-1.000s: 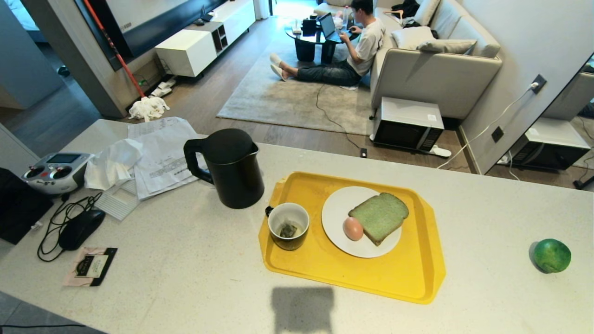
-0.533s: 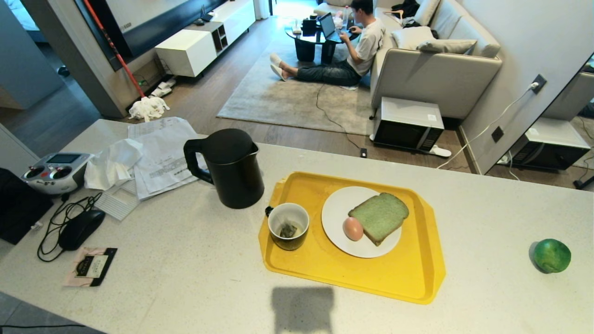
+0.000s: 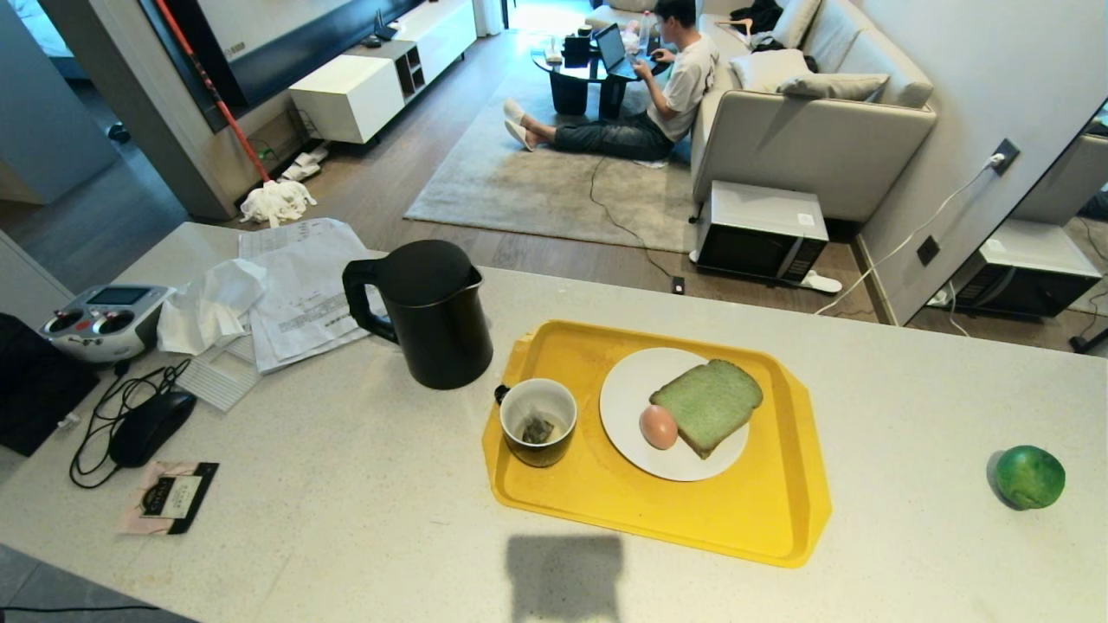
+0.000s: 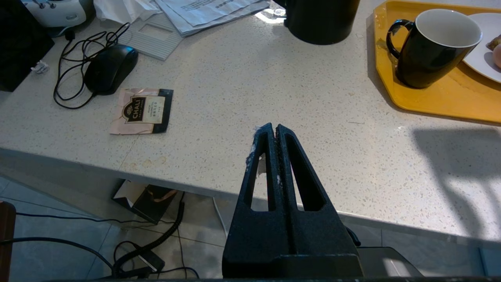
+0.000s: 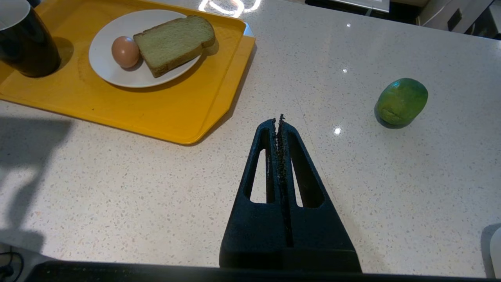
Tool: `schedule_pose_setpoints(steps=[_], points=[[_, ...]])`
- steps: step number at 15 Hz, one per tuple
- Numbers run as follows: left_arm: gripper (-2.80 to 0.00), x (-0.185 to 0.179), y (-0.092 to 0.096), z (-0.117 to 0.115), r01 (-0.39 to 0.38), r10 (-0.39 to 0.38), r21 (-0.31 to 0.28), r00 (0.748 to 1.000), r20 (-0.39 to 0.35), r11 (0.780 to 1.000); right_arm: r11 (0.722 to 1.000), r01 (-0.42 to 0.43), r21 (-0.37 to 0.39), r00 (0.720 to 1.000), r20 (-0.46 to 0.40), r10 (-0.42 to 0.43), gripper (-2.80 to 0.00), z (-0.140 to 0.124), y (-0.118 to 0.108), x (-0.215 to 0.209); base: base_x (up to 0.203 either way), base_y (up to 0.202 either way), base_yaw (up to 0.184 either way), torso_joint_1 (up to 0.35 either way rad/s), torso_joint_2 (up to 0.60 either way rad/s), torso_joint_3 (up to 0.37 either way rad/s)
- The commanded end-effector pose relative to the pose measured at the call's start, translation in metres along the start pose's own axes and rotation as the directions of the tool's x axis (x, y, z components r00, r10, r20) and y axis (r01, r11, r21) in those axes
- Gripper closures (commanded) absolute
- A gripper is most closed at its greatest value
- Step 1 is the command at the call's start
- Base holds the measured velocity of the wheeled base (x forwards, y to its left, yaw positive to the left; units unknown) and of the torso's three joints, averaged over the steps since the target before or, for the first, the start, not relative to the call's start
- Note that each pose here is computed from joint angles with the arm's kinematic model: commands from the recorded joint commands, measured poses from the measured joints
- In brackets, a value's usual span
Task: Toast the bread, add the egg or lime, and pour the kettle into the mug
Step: Pick up the kettle
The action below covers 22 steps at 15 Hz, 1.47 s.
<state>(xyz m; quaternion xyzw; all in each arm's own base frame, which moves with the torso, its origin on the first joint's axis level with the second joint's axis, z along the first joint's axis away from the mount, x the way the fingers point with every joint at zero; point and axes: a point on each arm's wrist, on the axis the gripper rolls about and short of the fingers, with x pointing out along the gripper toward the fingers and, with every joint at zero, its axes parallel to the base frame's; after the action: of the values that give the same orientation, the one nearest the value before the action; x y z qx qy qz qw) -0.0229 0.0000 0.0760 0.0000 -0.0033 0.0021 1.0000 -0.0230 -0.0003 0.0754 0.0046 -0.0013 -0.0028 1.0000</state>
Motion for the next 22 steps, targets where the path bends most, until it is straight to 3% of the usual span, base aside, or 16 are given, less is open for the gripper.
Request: schedule_pose_setpoints(steps=[1, 22], points=[[0.0, 0.0001, 0.0, -0.0004, -0.002, 0.002, 0.0, 1.0, 0.0, 1.0, 1.0, -0.001, 0.0, 1.0, -0.004, 0.001, 0.0, -0.0004, 0.0, 0.0003, 0.0, 0.0, 0.0, 0.0, 0.0, 0.0], [0.0, 0.0001, 0.0, -0.0004, 0.0, 0.0, 0.0, 1.0, 0.0, 1.0, 1.0, -0.001, 0.0, 1.0, -0.004, 0.001, 0.0, -0.0004, 0.0, 0.0003, 0.0, 0.0, 0.0, 0.0, 0.0, 0.0]])
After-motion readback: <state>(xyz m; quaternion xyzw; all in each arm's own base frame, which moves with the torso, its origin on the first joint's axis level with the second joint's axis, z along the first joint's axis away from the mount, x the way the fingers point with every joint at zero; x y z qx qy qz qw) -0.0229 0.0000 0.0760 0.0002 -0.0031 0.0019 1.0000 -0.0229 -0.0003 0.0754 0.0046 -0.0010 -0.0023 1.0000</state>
